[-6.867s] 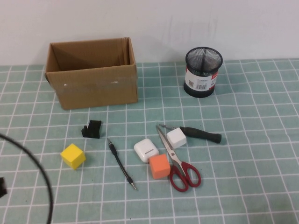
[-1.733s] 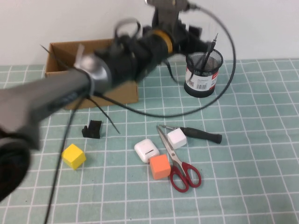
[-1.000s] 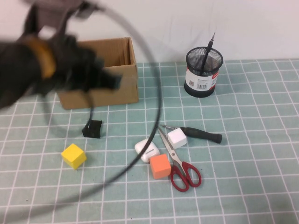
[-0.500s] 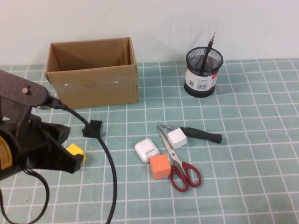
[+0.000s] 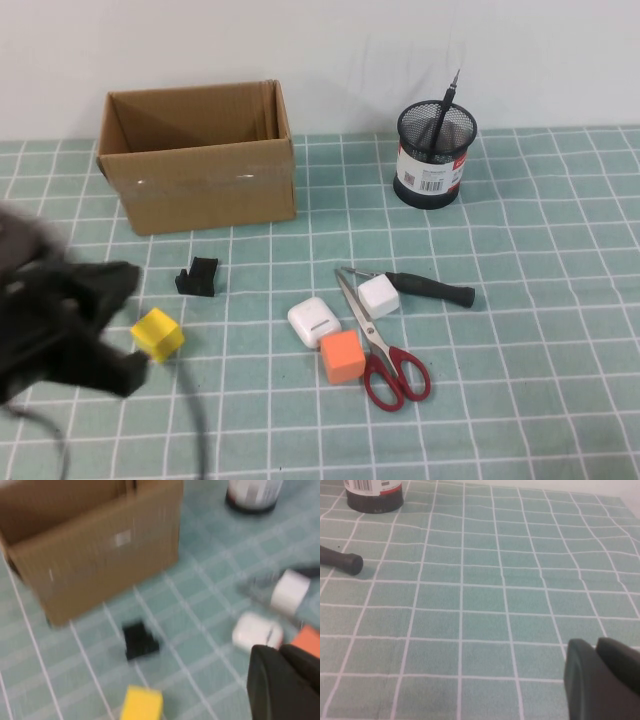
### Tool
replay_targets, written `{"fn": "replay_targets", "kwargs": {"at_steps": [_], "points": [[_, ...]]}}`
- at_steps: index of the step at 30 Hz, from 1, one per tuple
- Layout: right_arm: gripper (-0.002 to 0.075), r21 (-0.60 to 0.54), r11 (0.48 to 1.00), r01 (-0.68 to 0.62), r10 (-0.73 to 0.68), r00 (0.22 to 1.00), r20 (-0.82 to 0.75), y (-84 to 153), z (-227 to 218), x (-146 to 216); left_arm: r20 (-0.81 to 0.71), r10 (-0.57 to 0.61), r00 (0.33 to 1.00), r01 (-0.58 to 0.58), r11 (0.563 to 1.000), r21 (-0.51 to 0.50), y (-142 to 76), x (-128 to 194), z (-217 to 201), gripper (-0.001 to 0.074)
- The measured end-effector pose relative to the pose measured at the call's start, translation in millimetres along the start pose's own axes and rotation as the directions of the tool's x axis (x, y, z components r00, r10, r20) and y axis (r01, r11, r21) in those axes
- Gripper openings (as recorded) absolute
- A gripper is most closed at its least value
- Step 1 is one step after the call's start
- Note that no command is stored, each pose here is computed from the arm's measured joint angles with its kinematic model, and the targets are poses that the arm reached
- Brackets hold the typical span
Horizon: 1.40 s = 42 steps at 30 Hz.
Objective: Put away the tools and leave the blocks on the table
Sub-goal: Pick up the black Screwdriver from the table
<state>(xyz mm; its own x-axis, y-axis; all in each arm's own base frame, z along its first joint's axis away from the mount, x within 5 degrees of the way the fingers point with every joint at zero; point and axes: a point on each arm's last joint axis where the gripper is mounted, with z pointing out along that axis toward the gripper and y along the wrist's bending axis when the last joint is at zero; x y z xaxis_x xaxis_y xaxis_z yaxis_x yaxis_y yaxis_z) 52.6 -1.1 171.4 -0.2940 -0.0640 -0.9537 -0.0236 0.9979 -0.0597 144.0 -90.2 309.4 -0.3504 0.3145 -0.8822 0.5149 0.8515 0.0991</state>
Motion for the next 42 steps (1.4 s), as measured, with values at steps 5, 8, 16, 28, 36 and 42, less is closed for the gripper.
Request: {"fn": "replay_targets", "kwargs": {"at_steps": [5, 8, 16, 28, 36, 42], "points": [[-0.0007, 0.000, 1.000, 0.000, 0.000, 1.000, 0.000, 0.0, 0.0, 0.0, 0.314, 0.038, 0.949, -0.011, 0.996, -0.086, 14.0, 25.7, -28.3, -0.0001], [-0.0007, 0.000, 1.000, 0.000, 0.000, 1.000, 0.000, 0.0, 0.0, 0.0, 0.457, 0.060, 0.887, 0.031, 0.982, -0.189, 20.3, 52.2, -41.3, -0.0001], [-0.0007, 0.000, 1.000, 0.000, 0.000, 1.000, 0.000, 0.0, 0.0, 0.0, 0.561, 0.078, 0.824, 0.142, 0.930, -0.338, 18.8, 116.8, -57.9, -0.0002], [-0.0007, 0.000, 1.000, 0.000, 0.000, 1.000, 0.000, 0.0, 0.0, 0.0, 0.417, -0.048, 0.908, 0.202, 0.921, -0.333, 13.7, 156.8, -50.8, -0.0003], [-0.0007, 0.000, 1.000, 0.000, 0.000, 1.000, 0.000, 0.0, 0.0, 0.0, 0.200, -0.165, 0.966, 0.225, 0.919, -0.325, 11.1, 178.3, -43.8, -0.0003], [-0.0007, 0.000, 1.000, 0.000, 0.000, 1.000, 0.000, 0.0, 0.0, 0.0, 0.198, -0.168, 0.966, 0.227, 0.918, -0.325, 11.1, 178.6, -43.7, -0.0003]]}}
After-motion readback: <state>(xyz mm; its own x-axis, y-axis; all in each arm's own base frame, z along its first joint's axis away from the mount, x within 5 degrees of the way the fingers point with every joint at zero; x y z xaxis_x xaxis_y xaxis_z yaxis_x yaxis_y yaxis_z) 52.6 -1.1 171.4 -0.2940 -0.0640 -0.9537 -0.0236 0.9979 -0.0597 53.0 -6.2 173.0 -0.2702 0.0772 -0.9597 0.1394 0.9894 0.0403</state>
